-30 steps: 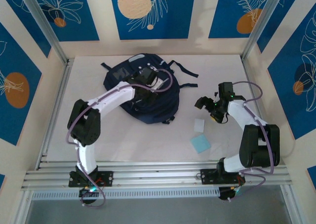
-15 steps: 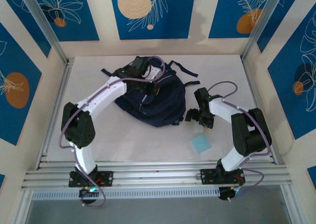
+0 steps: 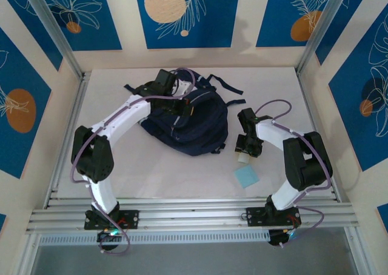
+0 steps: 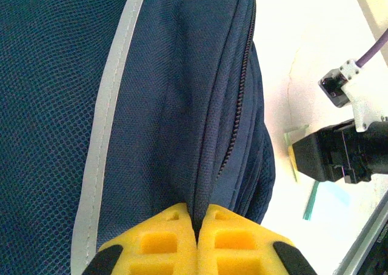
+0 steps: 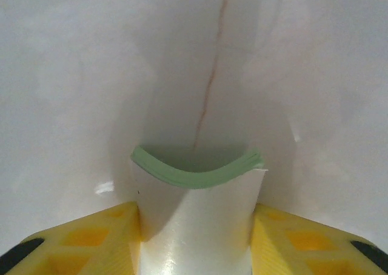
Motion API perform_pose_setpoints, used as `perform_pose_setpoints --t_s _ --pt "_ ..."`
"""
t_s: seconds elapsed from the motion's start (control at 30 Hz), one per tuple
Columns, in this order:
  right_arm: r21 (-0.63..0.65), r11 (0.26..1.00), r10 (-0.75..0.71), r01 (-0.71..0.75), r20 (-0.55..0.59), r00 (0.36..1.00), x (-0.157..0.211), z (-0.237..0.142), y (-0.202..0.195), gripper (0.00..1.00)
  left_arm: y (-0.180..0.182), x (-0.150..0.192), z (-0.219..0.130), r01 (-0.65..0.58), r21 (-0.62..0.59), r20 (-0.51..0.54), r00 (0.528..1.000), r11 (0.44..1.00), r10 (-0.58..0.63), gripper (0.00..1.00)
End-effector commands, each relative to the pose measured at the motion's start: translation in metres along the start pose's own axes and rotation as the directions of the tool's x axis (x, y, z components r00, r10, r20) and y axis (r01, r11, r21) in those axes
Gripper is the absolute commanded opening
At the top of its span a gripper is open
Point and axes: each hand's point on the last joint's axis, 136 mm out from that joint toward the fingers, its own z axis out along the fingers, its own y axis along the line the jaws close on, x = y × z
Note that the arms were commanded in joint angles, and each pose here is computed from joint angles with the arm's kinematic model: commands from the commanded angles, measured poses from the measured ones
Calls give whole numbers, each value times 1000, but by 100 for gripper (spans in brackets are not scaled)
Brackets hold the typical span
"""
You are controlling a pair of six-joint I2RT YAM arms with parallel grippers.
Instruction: Pack the student bag
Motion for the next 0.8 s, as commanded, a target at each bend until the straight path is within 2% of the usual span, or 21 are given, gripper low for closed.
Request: perform_pose_setpoints --t_s 0.0,0.13,0.37,0.5,0.67,0.77 --pt "-101 995 -5 7 23 1000 -2 -29 14 46 -8 -19 -19 0 51 86 996 999 -4 0" --pt "-250 968 -16 34 73 997 -13 -68 40 46 -7 -19 -18 5 61 85 996 998 -11 0" --pt "-525 847 1 89 169 986 -58 -127 122 47 -10 -21 -16 3 82 83 996 997 -10 0" --pt "-602 794 27 84 173 985 -83 -135 164 47 -13 -22 -12 20 114 87 996 993 -30 0" --pt "-649 759 33 52 118 992 -98 -123 201 47 -16 -24 -8 46 148 105 993 988 -62 0" --pt "-683 729 24 50 97 995 -101 -122 217 58 -18 -24 -6 55 164 109 991 985 -74 0"
